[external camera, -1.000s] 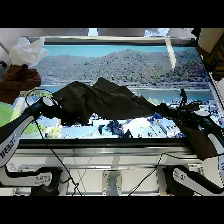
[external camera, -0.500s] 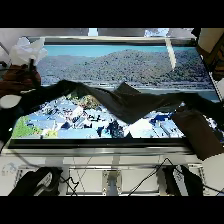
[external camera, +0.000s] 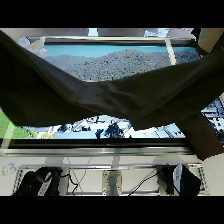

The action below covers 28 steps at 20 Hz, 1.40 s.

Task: Fold the shirts.

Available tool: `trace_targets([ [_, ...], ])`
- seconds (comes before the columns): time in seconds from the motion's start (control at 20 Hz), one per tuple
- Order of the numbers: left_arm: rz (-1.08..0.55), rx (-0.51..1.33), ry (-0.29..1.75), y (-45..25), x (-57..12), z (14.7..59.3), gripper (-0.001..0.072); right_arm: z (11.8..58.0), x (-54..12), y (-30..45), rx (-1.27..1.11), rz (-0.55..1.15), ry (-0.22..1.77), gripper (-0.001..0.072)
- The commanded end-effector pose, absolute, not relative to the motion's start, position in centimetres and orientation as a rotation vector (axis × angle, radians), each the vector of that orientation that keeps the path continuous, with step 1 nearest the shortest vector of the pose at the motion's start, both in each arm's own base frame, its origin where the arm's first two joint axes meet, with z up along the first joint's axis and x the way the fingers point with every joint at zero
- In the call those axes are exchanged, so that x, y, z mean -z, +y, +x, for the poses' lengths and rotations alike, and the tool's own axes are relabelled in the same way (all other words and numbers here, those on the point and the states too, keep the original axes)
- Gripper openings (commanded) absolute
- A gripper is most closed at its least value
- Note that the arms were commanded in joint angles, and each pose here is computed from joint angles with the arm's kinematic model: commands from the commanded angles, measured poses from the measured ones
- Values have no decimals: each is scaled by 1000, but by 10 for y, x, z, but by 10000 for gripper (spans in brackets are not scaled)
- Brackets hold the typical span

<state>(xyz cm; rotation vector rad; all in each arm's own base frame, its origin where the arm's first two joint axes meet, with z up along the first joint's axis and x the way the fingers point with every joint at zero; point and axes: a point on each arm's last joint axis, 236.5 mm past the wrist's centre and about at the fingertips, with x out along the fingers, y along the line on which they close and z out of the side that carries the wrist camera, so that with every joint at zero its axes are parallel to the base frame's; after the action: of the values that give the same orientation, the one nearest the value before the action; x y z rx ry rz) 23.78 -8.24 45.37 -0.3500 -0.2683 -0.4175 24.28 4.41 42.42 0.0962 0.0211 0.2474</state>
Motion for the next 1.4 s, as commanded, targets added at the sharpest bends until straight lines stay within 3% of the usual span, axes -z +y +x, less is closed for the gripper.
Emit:
trace_targets([
  [0.0,-287,164,-76,-36,-414,263,4,245,-437,34,-208,64,26,28],
  [0.15,-251,80,283,-28,-320,304,5,273,-401,18,-284,173,171,29],
  [0.25,-254,71,340,-28,-299,327,5,293,-373,10,-330,251,247,29],
  [0.5,-271,67,192,-23,-326,358,5,337,-300,-8,-285,255,422,29],
  [0.75,-264,81,123,-25,-346,352,5,338,-316,0,-277,223,353,29],
  [0.95,-234,114,-131,-25,-420,295,5,295,-349,8,-207,70,281,29],
  [1.15,-114,38,-329,-3,-483,200,4,210,-414,20,-31,-114,120,26],
  [1.35,-85,-32,-298,13,-495,149,4,149,-472,47,20,-224,-44,25],
])
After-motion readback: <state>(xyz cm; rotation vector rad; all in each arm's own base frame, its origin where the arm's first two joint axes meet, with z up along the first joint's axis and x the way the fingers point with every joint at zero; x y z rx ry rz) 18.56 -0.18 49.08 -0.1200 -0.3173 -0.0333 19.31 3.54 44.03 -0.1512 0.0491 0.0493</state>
